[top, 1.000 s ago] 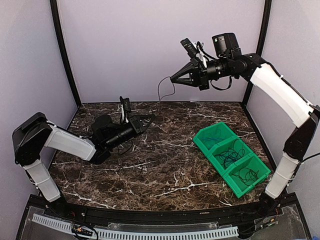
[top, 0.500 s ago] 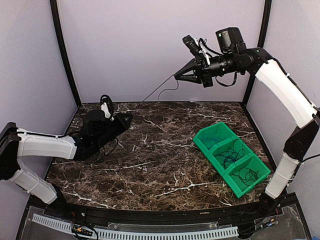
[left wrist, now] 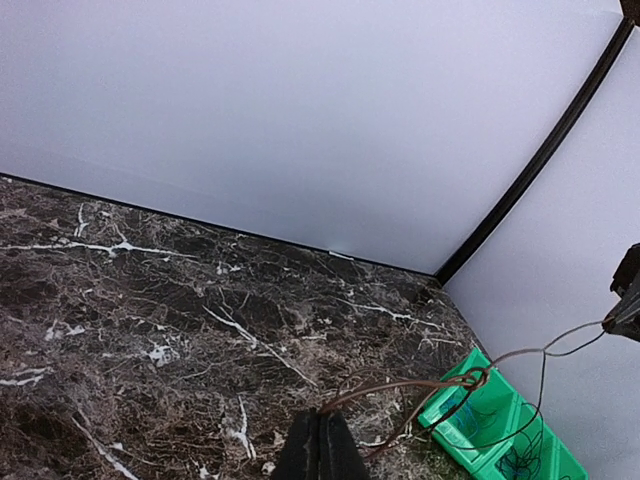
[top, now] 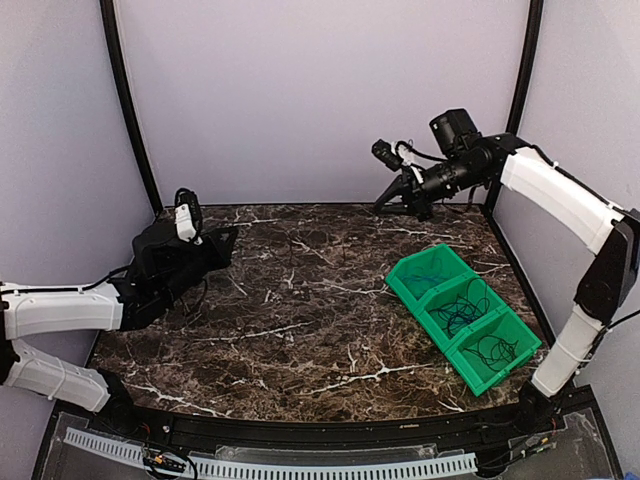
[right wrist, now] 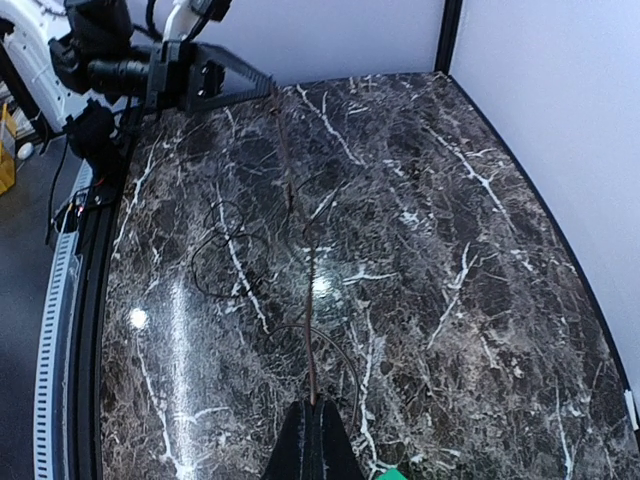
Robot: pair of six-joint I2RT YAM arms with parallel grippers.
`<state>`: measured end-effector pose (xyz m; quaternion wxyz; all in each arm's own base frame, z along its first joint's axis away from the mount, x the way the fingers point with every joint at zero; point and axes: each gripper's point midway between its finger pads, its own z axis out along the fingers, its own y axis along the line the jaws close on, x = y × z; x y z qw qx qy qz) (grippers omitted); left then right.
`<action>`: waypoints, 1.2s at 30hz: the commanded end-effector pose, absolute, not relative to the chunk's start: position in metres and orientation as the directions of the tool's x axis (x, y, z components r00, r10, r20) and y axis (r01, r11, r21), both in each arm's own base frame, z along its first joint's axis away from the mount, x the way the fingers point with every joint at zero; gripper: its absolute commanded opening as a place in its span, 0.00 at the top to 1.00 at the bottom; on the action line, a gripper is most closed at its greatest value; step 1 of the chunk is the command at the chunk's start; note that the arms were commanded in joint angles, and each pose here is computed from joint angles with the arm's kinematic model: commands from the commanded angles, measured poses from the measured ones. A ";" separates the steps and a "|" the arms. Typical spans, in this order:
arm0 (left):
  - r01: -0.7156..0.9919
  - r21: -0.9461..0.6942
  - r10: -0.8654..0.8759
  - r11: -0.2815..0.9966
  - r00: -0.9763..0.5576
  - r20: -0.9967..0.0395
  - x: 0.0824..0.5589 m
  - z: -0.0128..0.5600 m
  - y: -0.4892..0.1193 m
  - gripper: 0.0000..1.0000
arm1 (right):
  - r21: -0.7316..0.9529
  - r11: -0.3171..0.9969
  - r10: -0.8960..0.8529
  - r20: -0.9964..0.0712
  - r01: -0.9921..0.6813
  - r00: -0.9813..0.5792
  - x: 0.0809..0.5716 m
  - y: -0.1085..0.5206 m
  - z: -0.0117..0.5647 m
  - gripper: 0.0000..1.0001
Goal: Untangle the cables
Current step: Pass from the right arm to the left, then pass from the left arm to the right
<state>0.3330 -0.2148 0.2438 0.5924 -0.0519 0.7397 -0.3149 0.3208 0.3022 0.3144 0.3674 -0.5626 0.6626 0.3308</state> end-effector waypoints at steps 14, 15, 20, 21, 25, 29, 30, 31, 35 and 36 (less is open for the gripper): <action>0.623 -0.454 -0.255 0.637 -0.386 -0.887 0.311 0.245 -0.281 1.00 | 0.054 -0.165 -0.598 -0.800 -0.985 0.056 0.236 0.338 0.233 0.60; 0.635 -0.456 -0.249 0.623 -0.391 -0.886 0.309 0.244 -0.284 1.00 | 0.040 -0.180 -0.577 -0.813 -0.983 0.072 0.235 0.340 0.242 0.56; 0.684 -0.461 -0.230 0.565 -0.406 -0.884 0.301 0.244 -0.294 1.00 | -0.024 -0.224 -0.509 -0.849 -0.974 0.139 0.236 0.356 0.266 0.49; 0.693 -0.462 -0.231 0.554 -0.405 -0.885 0.301 0.245 -0.296 1.00 | -0.039 -0.206 -0.522 -0.841 -0.978 0.144 0.242 0.363 0.262 0.52; 0.716 -0.475 -0.205 0.512 -0.436 -0.876 0.298 0.243 -0.307 1.00 | -0.110 -0.175 -0.563 -0.804 -0.978 0.191 0.259 0.387 0.248 0.65; 0.723 -0.507 -0.210 0.469 -0.466 -0.860 0.295 0.244 -0.314 1.00 | -0.149 -0.177 -0.543 -0.810 -0.973 0.223 0.265 0.405 0.250 0.74; 0.727 -0.516 -0.218 0.453 -0.472 -0.855 0.293 0.247 -0.315 1.00 | -0.163 -0.174 -0.545 -0.805 -0.971 0.233 0.267 0.407 0.249 0.75; 0.726 -0.522 -0.220 0.448 -0.477 -0.851 0.293 0.246 -0.316 1.00 | -0.176 -0.178 -0.549 -0.799 -0.968 0.246 0.266 0.410 0.247 0.77; 0.733 -0.552 -0.209 0.397 -0.513 -0.832 0.288 0.246 -0.324 1.00 | -0.225 -0.189 -0.572 -0.766 -0.956 0.294 0.267 0.416 0.240 0.80; 0.730 -0.561 -0.208 0.391 -0.524 -0.826 0.289 0.245 -0.325 1.00 | -0.232 -0.195 -0.576 -0.759 -0.953 0.303 0.265 0.416 0.238 0.80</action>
